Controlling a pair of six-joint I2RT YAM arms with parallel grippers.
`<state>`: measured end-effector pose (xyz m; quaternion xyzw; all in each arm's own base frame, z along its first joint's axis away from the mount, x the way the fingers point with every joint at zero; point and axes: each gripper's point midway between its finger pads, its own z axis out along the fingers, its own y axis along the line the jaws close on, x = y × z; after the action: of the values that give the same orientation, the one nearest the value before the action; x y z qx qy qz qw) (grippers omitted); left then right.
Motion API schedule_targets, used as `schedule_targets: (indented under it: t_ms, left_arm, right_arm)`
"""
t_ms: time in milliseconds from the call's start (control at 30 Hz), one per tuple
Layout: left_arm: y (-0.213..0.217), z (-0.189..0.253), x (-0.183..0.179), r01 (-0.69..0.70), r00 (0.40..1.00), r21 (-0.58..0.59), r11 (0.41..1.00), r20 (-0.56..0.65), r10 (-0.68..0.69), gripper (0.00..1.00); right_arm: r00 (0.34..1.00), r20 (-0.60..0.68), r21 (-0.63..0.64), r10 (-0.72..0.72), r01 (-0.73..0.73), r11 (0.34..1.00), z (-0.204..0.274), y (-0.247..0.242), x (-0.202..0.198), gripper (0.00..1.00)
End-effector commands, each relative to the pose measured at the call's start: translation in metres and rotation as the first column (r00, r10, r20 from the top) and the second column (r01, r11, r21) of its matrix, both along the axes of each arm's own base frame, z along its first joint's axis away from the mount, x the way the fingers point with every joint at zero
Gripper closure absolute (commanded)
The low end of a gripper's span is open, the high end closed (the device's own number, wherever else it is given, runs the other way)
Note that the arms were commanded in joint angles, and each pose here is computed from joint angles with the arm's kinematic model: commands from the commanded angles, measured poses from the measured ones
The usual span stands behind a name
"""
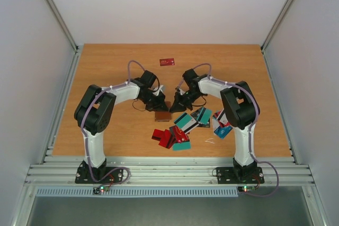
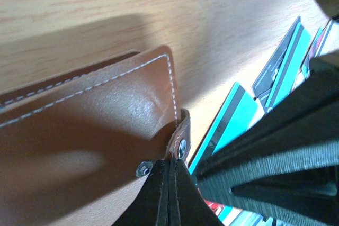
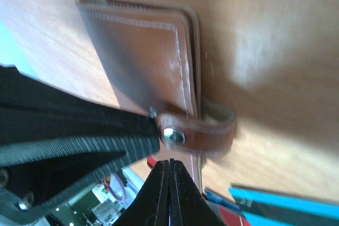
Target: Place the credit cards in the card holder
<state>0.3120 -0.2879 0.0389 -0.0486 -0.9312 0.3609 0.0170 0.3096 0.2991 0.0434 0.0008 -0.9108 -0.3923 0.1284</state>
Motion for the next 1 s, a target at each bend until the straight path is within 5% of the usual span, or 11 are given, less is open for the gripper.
schedule_targets:
  t_ms: [0, 567, 967]
  left_arm:
    - [-0.009, 0.012, 0.012, 0.005, 0.999, -0.023, 1.0, 0.05, -0.003, 1.0]
    - [-0.003, 0.023, 0.011, 0.023, 0.998, 0.02, 1.0, 0.059, -0.024, 1.0]
    - [-0.008, 0.034, 0.019, 0.023, 0.997, 0.008, 1.0, 0.08, -0.024, 0.68]
  right_arm:
    - [0.999, 0.046, 0.048, 0.011, -0.013, 0.999, 0.026, 0.0, -0.011, 0.97]
    - [0.999, -0.003, 0.052, -0.033, 0.033, 0.998, 0.001, 0.011, -0.02, 0.97]
    - [1.0, 0.004, 0.017, -0.009, 0.009, 1.0, -0.003, 0.001, -0.033, 0.98]
